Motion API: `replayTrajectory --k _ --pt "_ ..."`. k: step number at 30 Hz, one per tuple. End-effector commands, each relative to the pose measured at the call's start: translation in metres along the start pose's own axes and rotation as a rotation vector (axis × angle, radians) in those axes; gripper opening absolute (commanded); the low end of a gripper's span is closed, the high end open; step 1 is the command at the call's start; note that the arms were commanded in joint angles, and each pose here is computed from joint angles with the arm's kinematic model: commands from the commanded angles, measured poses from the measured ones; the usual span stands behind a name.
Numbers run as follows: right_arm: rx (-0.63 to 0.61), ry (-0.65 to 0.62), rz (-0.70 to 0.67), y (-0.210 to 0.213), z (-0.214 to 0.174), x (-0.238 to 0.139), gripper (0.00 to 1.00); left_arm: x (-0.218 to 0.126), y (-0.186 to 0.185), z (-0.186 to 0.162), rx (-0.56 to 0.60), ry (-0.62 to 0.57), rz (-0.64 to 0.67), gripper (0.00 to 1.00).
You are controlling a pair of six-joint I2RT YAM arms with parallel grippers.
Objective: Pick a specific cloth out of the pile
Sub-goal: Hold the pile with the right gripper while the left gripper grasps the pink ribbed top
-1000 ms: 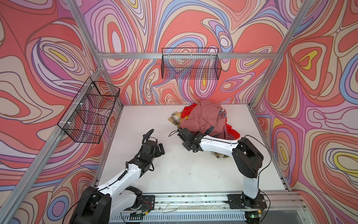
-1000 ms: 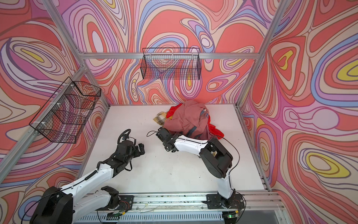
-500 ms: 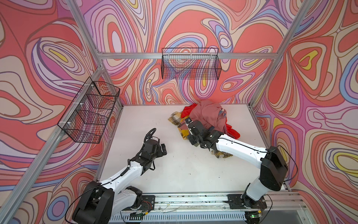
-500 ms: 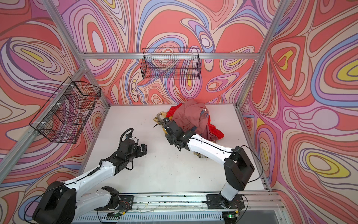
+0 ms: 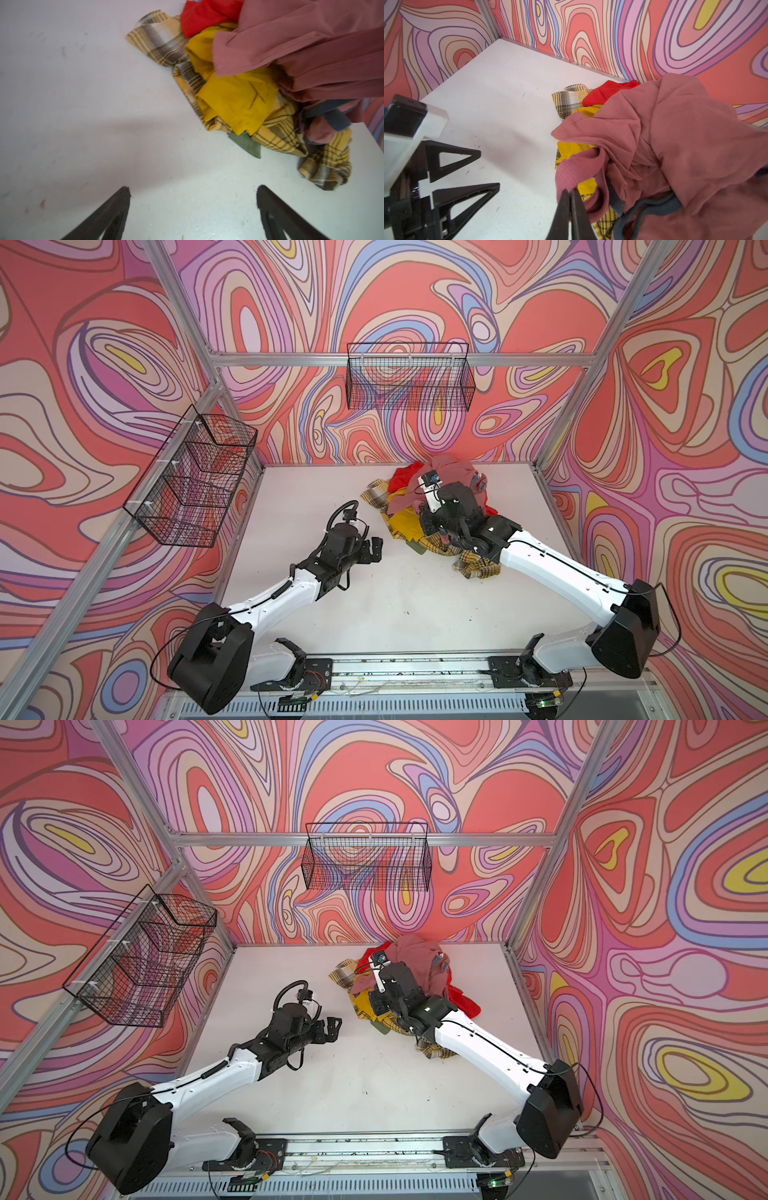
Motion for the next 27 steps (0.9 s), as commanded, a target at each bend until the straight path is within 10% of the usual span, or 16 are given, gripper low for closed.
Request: replayTrajectory --k 1,17,27 --pt "0.039 -0.039 0.059 0.005 0.009 -0.008 0.00 0.006 -0.026 0.041 0.075 -0.117 -0.171 0.97" --pt "0.135 -0.038 0.061 -0.026 0.003 -0.010 0.00 0.047 -0.092 0.083 0.187 -0.192 -0.592 0.74" --pt "0.151 -0.038 0.082 -0.032 -0.001 -0.012 0.00 0.067 -0.087 0.087 0.256 -0.160 -0.392 0.55"
Point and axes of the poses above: each gripper's point midway between its finger pads, its own x axis out along the fingers, its own y axis along the line the jaws close on, z = x × y, the point moved 7 cm from there along -x, back along the fingers, and after that the axes turned 14 degrees about x, right-handed, at the moved point
